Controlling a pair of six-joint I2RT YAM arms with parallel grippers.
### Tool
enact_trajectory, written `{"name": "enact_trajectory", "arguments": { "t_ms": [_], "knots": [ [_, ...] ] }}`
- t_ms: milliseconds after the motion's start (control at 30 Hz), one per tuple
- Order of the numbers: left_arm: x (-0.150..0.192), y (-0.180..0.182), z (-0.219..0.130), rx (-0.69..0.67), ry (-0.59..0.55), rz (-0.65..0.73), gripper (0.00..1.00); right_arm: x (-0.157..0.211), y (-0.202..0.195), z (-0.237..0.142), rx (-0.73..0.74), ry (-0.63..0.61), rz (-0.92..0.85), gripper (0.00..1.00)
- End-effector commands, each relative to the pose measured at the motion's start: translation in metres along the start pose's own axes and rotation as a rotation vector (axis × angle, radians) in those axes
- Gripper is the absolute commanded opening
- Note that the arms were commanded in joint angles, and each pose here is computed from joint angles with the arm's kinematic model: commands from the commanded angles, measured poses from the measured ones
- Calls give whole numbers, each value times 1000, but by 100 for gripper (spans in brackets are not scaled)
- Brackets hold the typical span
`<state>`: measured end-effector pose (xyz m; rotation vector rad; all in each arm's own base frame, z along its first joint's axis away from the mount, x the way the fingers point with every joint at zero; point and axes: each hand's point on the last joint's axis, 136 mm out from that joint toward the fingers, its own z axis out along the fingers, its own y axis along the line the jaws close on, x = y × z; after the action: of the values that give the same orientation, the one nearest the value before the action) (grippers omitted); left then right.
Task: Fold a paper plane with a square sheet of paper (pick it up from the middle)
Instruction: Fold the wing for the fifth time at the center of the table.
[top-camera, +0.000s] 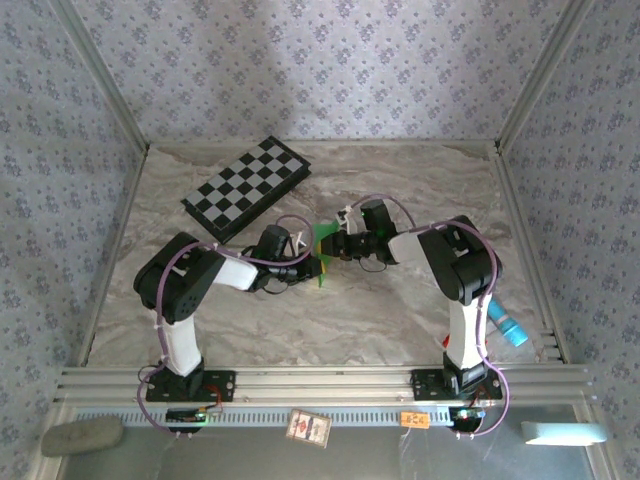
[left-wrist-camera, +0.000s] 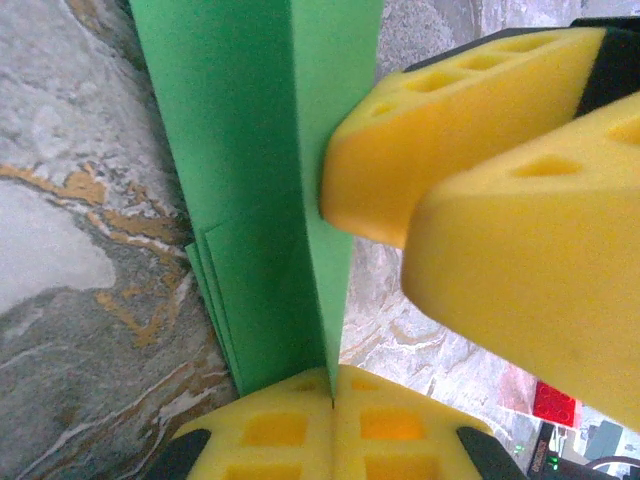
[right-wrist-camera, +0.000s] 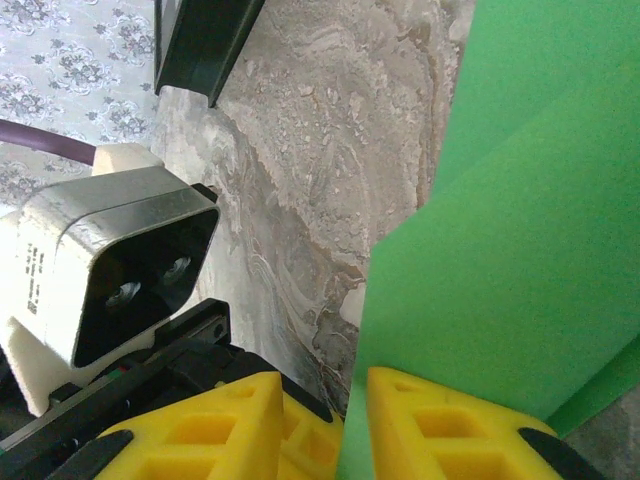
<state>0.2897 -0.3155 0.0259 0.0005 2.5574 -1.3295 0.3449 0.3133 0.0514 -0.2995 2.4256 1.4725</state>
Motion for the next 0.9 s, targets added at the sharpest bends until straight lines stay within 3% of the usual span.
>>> {"name": "enact_trajectory", "arguments": {
  "t_ms": [0, 867],
  "knots": [
    [22, 48, 2, -144, 43, -78, 6, 0, -7, 5, 30, 11, 8, 30],
    [22, 41, -10, -157, 29, -105, 10, 6, -27, 13, 130, 33, 62, 30]
  ]
}}
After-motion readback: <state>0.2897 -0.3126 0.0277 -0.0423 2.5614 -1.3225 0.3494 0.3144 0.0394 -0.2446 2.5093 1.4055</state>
